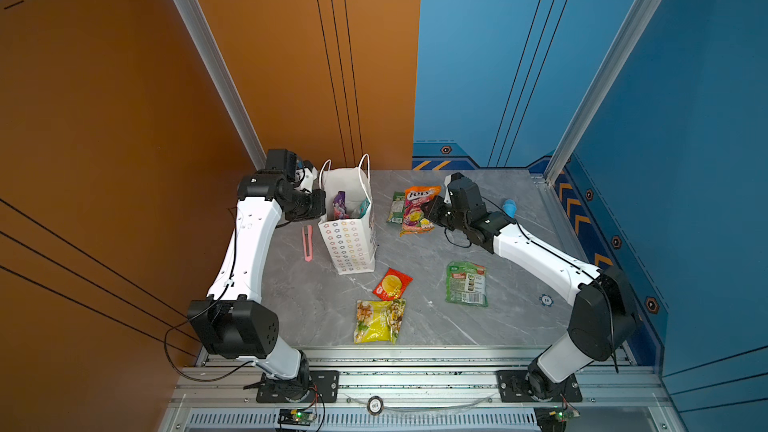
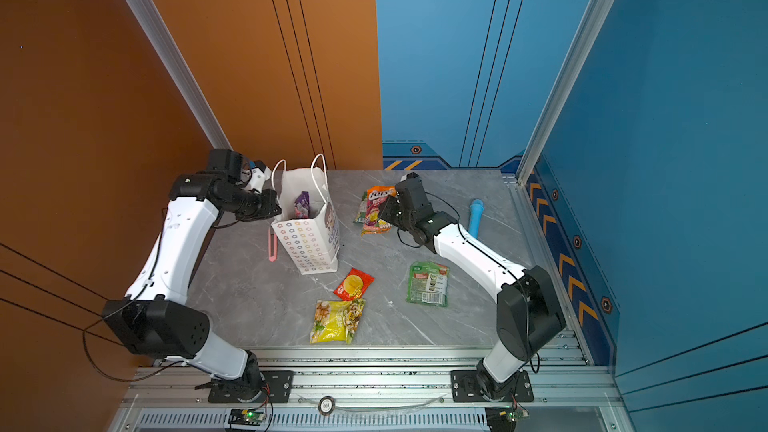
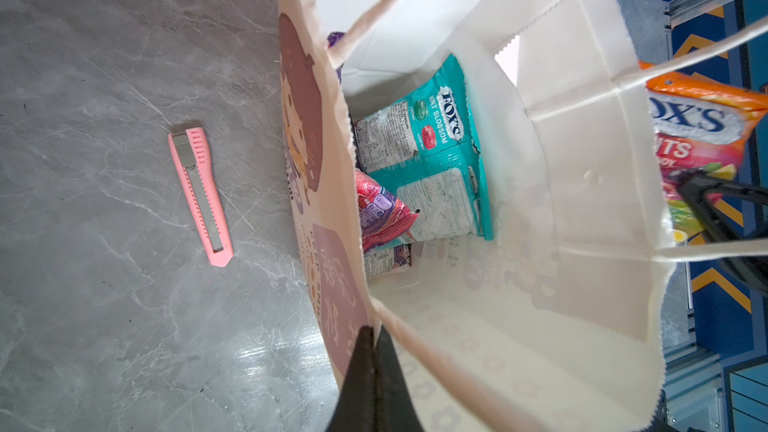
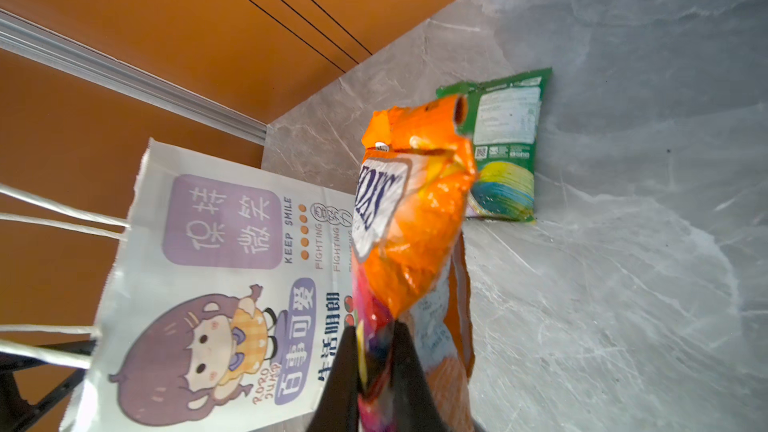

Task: Place the snacks into the paper bag
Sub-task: 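Lift the orange packet and carry it over the bag with the right gripper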

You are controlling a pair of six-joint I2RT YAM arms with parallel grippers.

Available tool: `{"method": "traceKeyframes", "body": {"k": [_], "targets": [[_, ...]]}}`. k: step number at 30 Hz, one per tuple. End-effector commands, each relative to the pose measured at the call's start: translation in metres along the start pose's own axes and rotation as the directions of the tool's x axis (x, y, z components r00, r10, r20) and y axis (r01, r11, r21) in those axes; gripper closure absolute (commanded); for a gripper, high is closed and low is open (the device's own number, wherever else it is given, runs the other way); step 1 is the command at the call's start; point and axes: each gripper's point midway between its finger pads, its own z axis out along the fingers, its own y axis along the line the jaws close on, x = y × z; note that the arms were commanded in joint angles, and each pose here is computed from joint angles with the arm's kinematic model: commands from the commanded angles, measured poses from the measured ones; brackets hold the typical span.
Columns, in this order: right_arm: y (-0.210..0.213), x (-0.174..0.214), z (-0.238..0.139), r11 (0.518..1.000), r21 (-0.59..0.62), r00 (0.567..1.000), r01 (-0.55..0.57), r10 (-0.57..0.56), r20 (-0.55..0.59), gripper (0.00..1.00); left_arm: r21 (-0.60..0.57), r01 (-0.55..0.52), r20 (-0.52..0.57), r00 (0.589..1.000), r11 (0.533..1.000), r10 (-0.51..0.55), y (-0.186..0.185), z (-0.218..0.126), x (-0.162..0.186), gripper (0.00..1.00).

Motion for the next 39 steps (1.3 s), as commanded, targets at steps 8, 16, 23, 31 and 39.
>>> {"method": "traceKeyframes", "body": {"k": [8, 16, 23, 31, 39], "targets": [[0.096, -0.064, -0.054, 0.978, -0.157, 0.972, 0.139, -0.105, 0.209, 1.0, 0.035, -0.017, 0.02, 1.0, 0.999, 0.016, -0.006, -0.007, -0.002, 1.0], [0.151, -0.088, -0.066, 0.948, -0.218, 0.943, 0.232, -0.165, 0.288, 1.0, 0.036, -0.017, 0.021, 1.0, 0.999, 0.017, -0.007, -0.008, -0.002, 1.0], [0.199, -0.113, -0.079, 0.914, -0.269, 0.907, 0.305, -0.193, 0.374, 1.0, 0.04, -0.015, 0.022, 1.0, 0.999, 0.014, -0.007, -0.008, -0.002, 1.0], [0.256, -0.113, -0.09, 0.859, -0.356, 0.882, 0.368, -0.201, 0.426, 1.0, 0.041, -0.014, 0.022, 1.0, 0.999, 0.013, -0.007, -0.008, -0.003, 1.0], [0.286, -0.08, -0.07, 0.814, -0.423, 0.9, 0.397, -0.255, 0.354, 1.0, 0.044, -0.014, 0.027, 1.0, 0.999, 0.013, -0.009, -0.008, -0.006, 1.0]]}}
